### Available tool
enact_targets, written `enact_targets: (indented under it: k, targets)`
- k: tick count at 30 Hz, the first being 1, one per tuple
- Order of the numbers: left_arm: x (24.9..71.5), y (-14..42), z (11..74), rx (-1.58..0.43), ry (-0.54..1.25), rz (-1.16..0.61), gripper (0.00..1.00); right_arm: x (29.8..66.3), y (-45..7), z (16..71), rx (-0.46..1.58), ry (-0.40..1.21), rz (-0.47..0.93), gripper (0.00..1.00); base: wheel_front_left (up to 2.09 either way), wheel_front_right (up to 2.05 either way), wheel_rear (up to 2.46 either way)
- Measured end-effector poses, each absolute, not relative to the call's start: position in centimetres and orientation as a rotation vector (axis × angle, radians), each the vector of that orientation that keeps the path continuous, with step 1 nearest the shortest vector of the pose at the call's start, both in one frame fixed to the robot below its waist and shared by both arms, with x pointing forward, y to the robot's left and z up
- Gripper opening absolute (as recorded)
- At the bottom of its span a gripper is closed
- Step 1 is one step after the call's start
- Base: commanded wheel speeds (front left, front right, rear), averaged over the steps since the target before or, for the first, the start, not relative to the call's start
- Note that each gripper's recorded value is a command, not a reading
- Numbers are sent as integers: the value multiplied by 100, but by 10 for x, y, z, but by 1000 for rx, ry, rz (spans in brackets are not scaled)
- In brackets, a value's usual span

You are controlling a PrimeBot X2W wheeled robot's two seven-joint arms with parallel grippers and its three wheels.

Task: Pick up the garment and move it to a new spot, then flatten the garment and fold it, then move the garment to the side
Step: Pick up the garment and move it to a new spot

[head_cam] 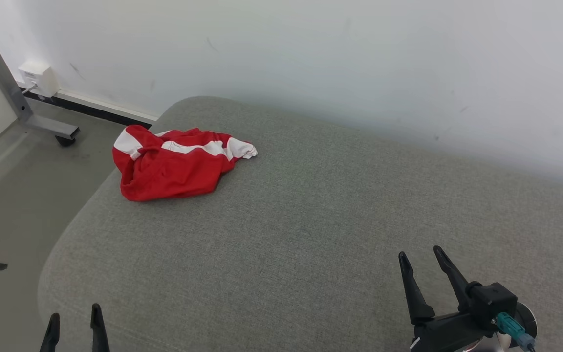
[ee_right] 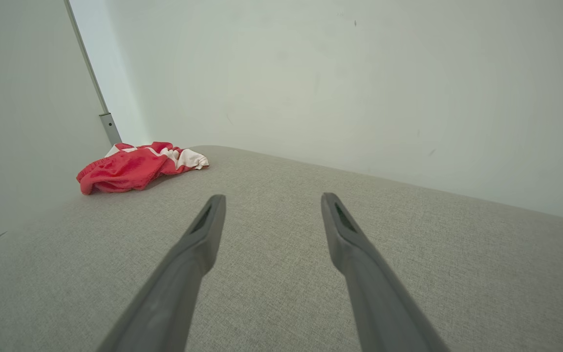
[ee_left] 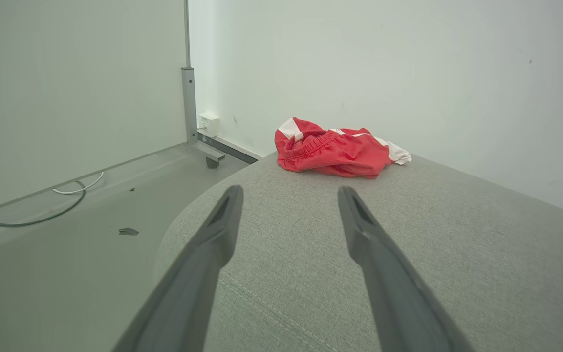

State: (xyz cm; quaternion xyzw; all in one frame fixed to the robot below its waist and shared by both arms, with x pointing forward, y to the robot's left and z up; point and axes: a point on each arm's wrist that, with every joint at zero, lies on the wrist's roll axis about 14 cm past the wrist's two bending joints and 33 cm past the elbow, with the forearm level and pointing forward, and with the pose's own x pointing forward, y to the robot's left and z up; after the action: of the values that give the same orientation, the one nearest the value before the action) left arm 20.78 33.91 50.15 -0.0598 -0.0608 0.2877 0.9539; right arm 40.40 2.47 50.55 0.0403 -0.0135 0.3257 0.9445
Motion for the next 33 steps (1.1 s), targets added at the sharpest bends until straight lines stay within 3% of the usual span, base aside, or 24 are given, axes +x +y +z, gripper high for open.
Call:
enact_targets:
  k: [13,21,33]
  targets:
    - [216,339,499,-126,-113,570,100,402,27,503,81,-19,674,100,0,0,0]
    - [273,358,499,-142,-71,522,100,416,18,494,62,-11,668,100,0,0,0]
    - [397,391,526,-201,30,446,100,455,7,497,53,-63,668,100,0,0,0]
